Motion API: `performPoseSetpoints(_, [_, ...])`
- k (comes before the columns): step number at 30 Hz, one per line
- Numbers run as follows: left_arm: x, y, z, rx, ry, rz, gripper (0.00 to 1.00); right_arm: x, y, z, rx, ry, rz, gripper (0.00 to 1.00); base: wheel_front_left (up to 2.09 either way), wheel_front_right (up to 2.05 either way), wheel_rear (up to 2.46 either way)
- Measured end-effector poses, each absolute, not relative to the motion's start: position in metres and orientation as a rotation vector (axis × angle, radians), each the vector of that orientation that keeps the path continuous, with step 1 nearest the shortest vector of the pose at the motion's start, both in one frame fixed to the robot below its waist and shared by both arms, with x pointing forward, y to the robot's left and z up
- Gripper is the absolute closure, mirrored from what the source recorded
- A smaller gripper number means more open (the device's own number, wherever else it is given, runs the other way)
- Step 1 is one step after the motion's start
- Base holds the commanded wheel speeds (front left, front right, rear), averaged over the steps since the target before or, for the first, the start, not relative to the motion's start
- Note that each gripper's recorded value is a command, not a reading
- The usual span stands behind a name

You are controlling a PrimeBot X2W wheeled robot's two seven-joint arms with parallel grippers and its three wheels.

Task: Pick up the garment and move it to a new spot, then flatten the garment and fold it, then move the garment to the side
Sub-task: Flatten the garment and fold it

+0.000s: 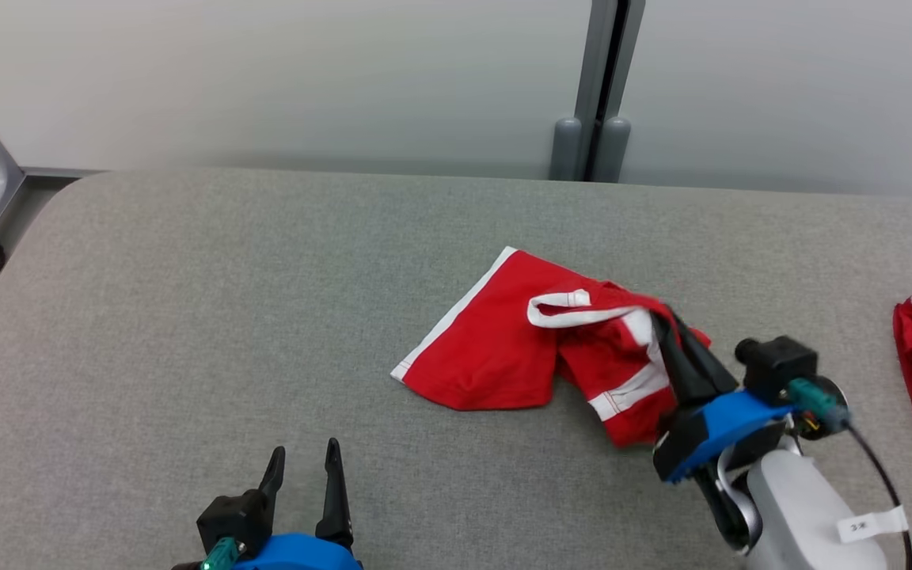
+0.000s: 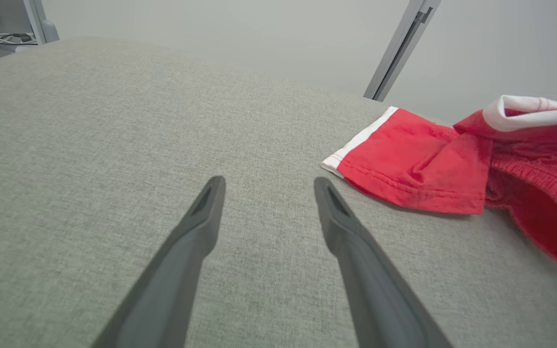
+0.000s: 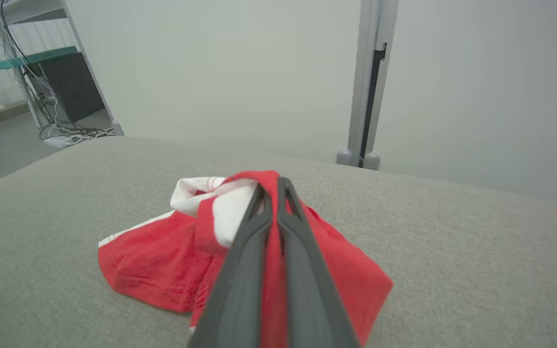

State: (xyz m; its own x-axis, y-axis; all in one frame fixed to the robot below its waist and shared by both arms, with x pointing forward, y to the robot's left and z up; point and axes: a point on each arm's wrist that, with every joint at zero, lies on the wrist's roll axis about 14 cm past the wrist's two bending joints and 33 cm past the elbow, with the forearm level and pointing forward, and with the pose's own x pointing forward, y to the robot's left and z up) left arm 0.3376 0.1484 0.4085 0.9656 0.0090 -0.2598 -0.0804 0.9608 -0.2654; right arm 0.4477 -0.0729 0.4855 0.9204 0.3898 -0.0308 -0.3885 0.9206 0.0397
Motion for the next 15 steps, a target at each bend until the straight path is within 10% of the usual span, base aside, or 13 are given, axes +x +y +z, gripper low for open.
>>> performPoseSetpoints(15, [0.325,0.141,0.409,-0.315,0.264,0.028,0.0,0.459,-0.017,0.657,0.679,-0.309,0.548,1.0,0.0,0.0,0.0])
